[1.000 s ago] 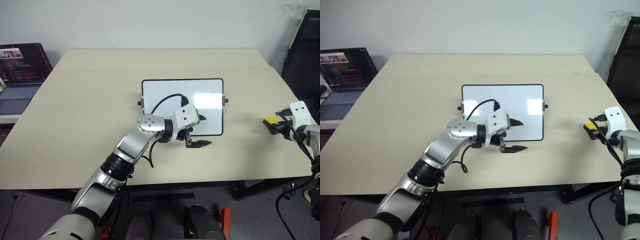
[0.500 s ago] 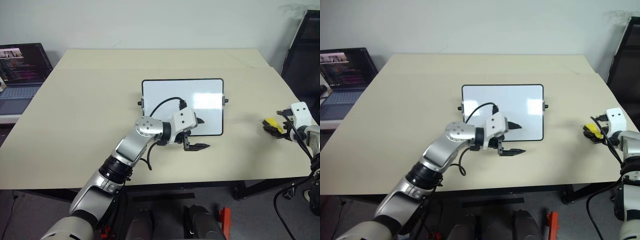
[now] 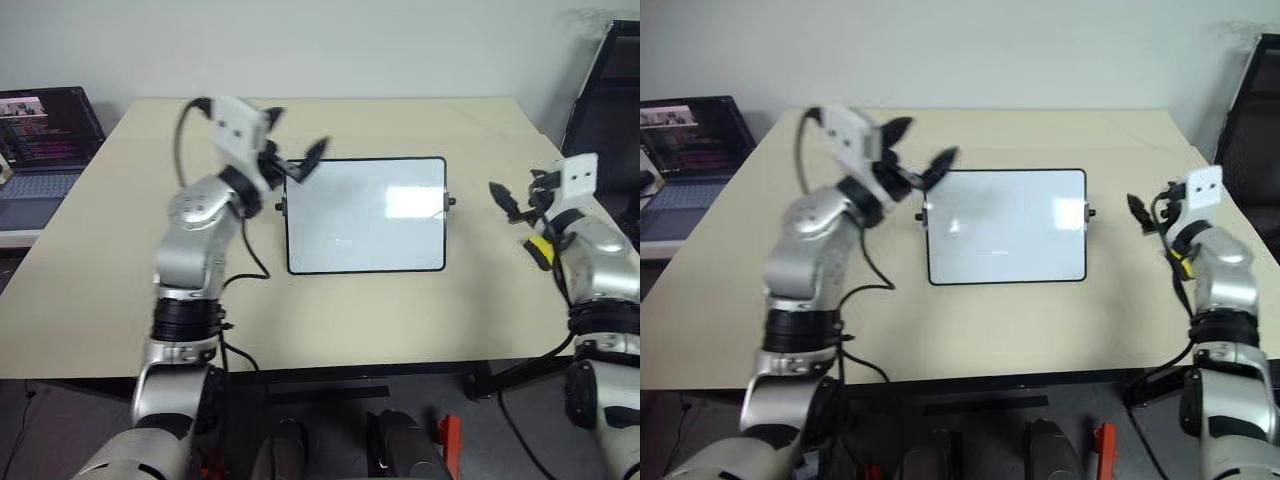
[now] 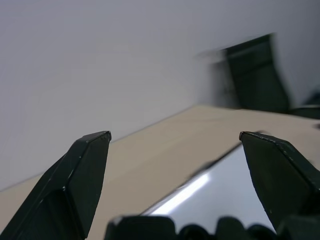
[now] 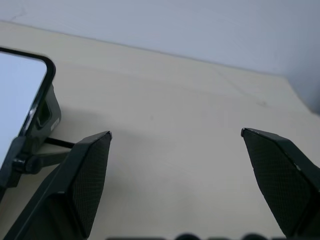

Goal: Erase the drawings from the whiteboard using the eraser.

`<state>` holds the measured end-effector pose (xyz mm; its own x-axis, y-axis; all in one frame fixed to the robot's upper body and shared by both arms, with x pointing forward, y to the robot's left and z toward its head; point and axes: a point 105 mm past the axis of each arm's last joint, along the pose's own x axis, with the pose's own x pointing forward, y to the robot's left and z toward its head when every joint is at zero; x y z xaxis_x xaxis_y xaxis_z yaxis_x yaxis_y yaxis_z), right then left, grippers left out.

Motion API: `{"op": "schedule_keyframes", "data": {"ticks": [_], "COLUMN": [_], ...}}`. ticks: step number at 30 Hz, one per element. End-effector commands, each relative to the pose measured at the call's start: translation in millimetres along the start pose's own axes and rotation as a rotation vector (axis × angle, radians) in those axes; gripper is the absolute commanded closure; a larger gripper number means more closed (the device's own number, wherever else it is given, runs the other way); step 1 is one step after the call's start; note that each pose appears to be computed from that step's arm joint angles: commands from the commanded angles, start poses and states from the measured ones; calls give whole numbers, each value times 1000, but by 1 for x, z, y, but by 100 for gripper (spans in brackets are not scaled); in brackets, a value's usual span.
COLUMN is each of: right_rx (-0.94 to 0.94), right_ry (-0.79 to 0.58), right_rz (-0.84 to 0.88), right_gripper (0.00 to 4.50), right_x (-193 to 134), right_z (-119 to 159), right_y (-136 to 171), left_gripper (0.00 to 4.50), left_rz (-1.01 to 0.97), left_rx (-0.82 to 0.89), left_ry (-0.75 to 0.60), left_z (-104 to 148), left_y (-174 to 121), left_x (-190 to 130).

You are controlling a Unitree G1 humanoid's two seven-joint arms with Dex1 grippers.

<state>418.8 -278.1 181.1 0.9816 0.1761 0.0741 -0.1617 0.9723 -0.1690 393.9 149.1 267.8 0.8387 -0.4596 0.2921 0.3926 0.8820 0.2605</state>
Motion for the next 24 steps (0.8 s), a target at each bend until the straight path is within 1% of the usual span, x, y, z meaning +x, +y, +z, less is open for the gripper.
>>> {"op": "schedule_keyframes", "data": {"ticks": [1,2,4,6,7,8,9,12,14,17,20,24], "right_rx": [24,42,48,63,72,81,85,102,113,116,126,127], "right_ry": [-108,-115,-106,-110,-114,-115,-113,-97,-91,-86,-84,-75], "right_rz": [-140,-169,-157,-142,-143,-135,-128,-122,-137,-162,-195,-219], "right_gripper": [7,7,7,7,7,7,7,7,7,7,7,7], "right_x": [-5,-6,-5,-5,-4,-5,-5,-6,-7,-9,-11,-11], "right_z": [6,2,-9,-15,-17,-20,-24,-36,-44,-53,-57,-63], "right_y": [-18,-20,-12,-5,-3,1,5,16,20,26,28,32], "left_gripper": [0,0,0,0,0,0,0,0,0,0,0,0], "left_rz": [188,219,305,398,425,475,503,513,514,521,552,551], "left_rx": [39,37,19,14,14,-10,-24,-46,-88,-102,-115,-100], "left_ry": [39,59,92,115,119,134,150,188,196,212,235,246], "left_z": [-21,-31,-50,-67,-71,-83,-92,-117,-128,-141,-153,-157], "left_y": [40,45,57,67,70,74,74,60,51,42,42,45], "left_x": [-26,-34,-48,-61,-65,-72,-78,-86,-86,-87,-90,-90]}}
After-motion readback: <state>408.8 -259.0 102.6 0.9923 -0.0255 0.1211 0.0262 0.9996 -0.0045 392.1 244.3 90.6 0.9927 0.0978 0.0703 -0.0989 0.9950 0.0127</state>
